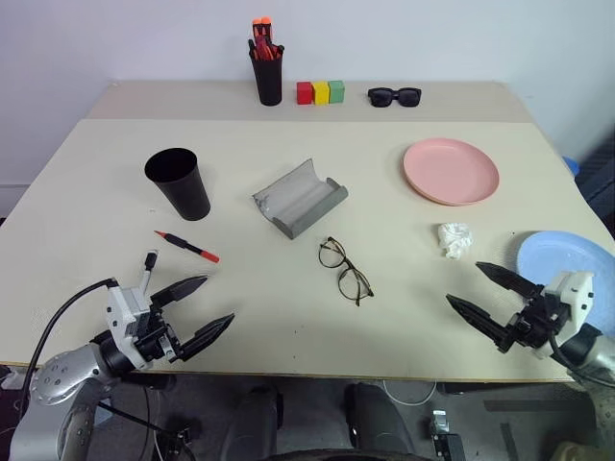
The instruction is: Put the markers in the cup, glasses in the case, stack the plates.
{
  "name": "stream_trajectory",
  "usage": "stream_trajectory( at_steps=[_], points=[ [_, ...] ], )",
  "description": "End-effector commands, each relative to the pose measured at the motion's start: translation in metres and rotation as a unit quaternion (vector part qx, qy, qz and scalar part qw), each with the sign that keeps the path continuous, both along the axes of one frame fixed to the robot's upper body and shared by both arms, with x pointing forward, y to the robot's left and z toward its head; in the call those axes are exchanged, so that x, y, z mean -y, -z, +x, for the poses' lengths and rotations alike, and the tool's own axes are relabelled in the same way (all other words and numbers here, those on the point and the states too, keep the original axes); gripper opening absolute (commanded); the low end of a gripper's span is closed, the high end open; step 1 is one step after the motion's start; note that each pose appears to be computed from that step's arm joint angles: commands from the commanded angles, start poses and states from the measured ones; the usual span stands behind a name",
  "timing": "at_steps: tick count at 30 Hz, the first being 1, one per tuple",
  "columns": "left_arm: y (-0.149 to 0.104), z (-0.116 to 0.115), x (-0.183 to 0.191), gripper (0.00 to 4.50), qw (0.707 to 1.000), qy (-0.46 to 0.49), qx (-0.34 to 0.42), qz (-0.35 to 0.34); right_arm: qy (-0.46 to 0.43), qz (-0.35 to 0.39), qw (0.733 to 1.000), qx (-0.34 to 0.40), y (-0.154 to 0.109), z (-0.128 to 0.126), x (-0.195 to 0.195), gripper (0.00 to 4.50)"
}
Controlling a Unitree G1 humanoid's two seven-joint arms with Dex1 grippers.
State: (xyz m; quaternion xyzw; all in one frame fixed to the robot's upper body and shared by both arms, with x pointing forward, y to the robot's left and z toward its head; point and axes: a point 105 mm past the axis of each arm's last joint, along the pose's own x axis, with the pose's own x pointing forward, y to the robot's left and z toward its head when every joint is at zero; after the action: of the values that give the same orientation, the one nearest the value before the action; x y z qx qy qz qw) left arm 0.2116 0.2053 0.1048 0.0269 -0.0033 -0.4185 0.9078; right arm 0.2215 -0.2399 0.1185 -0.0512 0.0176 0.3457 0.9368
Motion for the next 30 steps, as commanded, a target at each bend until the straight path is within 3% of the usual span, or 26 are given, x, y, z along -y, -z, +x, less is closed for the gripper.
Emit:
stream_trajectory(
  at_steps=[1, 6, 12, 17, 20, 22, 26, 30],
  points=[
    [0.0, 0.001, -0.007, 4.5, 1.0, -0.022, 0.013, 0.009, -0.025, -0.013, 0.999, 0.021, -0.002, -0.002, -0.012, 4.45],
    [0.006, 0.0, 0.003, 4.5, 0.999, -0.04, 0.001, -0.007, -0.068, -0.039, 0.996, 0.035, 0.0, -0.003, -0.025, 4.45],
    [-0.006, 0.021, -0.005, 4.5, 0.978, -0.139, -0.067, -0.139, -0.195, -0.092, 0.974, 0.071, -0.009, 0.009, -0.053, 4.45],
    [-0.011, 0.025, -0.004, 4.5, 0.959, -0.213, -0.092, -0.162, -0.261, -0.103, 0.956, 0.082, -0.009, 0.016, -0.066, 4.45],
    [-0.006, 0.031, -0.012, 4.5, 0.943, -0.305, -0.099, -0.086, -0.291, -0.108, 0.947, 0.086, -0.005, 0.024, -0.069, 4.45],
    [-0.01, 0.034, -0.014, 4.5, 0.93, -0.342, -0.11, -0.082, -0.316, -0.107, 0.938, 0.088, -0.001, 0.03, -0.073, 4.45],
    [-0.016, 0.038, -0.01, 4.5, 0.919, -0.359, -0.136, -0.082, -0.334, -0.074, 0.934, 0.1, -0.005, 0.043, -0.082, 4.45],
    [-0.029, 0.048, 0.002, 4.5, 0.934, -0.307, -0.167, -0.073, -0.336, -0.02, 0.934, 0.117, -0.022, 0.055, -0.098, 4.45]
  ],
)
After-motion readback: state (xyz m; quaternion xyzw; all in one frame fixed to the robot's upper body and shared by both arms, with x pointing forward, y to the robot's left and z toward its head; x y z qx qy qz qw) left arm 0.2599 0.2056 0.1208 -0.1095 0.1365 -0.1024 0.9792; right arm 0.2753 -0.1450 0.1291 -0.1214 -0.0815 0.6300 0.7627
